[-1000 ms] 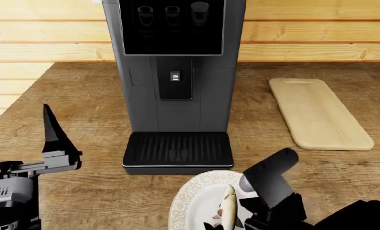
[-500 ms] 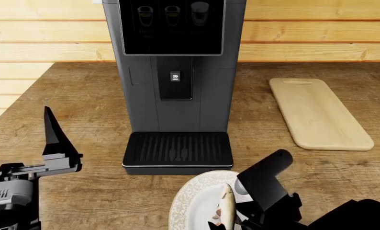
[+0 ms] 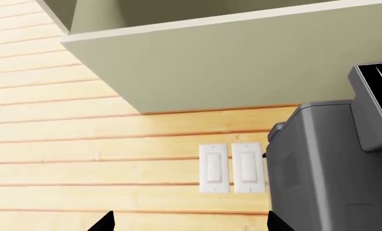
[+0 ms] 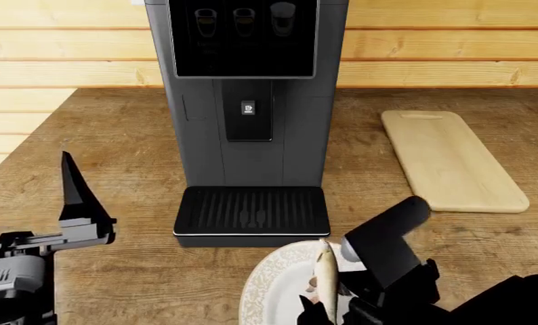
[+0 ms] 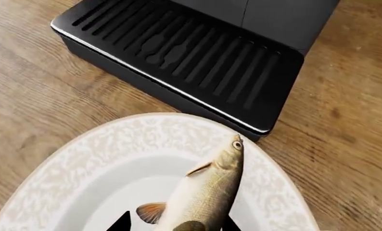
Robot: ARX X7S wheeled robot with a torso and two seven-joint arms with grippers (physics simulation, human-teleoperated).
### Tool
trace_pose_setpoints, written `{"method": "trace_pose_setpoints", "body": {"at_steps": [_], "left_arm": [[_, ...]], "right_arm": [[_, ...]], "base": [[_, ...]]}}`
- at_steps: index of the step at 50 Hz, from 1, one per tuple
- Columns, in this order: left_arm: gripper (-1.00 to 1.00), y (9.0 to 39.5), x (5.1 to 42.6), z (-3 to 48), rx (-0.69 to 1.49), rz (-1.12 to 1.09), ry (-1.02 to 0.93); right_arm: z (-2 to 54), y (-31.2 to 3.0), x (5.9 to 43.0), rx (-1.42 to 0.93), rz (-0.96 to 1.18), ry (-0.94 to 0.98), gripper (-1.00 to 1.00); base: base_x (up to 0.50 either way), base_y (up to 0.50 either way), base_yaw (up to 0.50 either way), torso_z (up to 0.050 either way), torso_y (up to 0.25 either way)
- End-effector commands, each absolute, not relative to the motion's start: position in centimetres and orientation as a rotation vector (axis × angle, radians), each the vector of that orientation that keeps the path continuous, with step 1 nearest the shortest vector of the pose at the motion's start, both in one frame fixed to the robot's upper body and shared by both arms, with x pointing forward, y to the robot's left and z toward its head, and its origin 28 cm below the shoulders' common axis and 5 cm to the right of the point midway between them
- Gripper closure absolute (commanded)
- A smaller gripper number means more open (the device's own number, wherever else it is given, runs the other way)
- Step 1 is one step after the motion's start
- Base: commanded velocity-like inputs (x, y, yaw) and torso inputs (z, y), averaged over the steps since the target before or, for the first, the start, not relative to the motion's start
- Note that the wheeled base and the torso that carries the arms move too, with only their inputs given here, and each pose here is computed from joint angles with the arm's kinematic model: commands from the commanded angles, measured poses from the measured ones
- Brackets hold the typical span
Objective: Pick the fish from the plate and place it on the cutting board. Then pick the condiment bottle from the cabinet and place it next to the cutting board.
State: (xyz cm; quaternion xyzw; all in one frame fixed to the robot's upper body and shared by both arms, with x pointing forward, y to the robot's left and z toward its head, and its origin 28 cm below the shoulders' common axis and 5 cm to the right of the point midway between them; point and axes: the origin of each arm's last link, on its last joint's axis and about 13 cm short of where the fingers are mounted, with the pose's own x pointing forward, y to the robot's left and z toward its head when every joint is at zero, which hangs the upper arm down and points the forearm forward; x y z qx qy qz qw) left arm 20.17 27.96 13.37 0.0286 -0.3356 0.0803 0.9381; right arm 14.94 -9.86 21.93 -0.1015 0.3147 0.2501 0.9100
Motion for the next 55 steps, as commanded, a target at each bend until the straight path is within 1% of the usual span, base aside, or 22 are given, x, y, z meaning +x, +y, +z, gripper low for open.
{"method": "trace_pose_setpoints", "body": {"at_steps": [1,6,11,17,26,31,38,39,40,42,49,52,55], "left_arm": [[-1.0,27.9,20.2,13.3,0.061,0.164,-0.681],[-1.0,27.9,20.2,13.4,0.062,0.165,-0.685],[-1.0,28.1,20.1,13.7,0.068,0.175,-0.695],[-1.0,28.2,20.1,13.8,0.07,0.181,-0.699],[-1.0,28.2,20.1,13.8,0.075,0.184,-0.698],[-1.0,28.2,20.0,13.8,0.072,0.184,-0.699],[-1.0,28.4,19.8,13.8,0.072,0.198,-0.702],[-1.0,28.4,19.8,13.8,0.073,0.2,-0.702],[-1.0,28.4,19.8,13.8,0.073,0.202,-0.701],[-1.0,28.5,19.7,13.8,0.073,0.204,-0.701],[-1.0,28.5,19.5,13.8,0.073,0.207,-0.703],[-1.0,28.5,19.4,13.9,0.074,0.211,-0.703],[-1.0,28.6,19.3,13.9,0.077,0.217,-0.703]], "right_arm": [[24.7,-10.2,14.7,-0.205,0.46,0.475,1.0],[26.1,-10.3,14.6,-0.206,0.434,0.387,1.0],[27.3,-11.1,15.1,-0.177,0.34,0.293,1.0],[28.4,-12.5,17.5,-0.172,0.2,0.192,1.0],[28.4,-13.7,23.0,-0.213,0.042,0.139,1.0],[28.4,-13.7,23.3,-0.239,-0.034,0.137,1.0],[28.4,-13.7,23.2,-0.254,-0.124,0.186,1.0],[29.8,-15.2,23.0,-0.268,-0.08,0.186,1.0],[32.4,-18.1,22.3,-0.289,-0.066,0.202,1.0],[34.0,-20.1,23.6,-0.29,-0.07,0.21,1.0],[34.8,-22.4,28.0,-0.275,-0.137,0.222,1.0],[34.9,-23.1,29.6,-0.273,-0.156,0.24,1.0],[34.4,-23.6,31.9,-0.282,-0.184,0.275,1.0]], "base": [[0.0,0.0,0.0,0.0,0.0],[0.0,0.0,0.0,0.0,0.0],[0.0,0.0,0.0,0.0,0.0],[0.0,0.0,0.0,0.0,0.002],[0.0,0.0,0.0,0.0,0.0],[0.0,0.0,0.0,0.0,0.0],[0.0,0.0,0.0,0.0,0.001],[0.0,0.0,0.0,0.0,0.0],[0.0,0.0,0.0,0.0,0.0],[0.0,0.0,0.0,0.0,0.0],[0.0,0.0,0.0,0.0,0.0],[0.0,0.0,0.0,0.0,0.003],[0.0,0.0,0.0,0.0,0.0]]}}
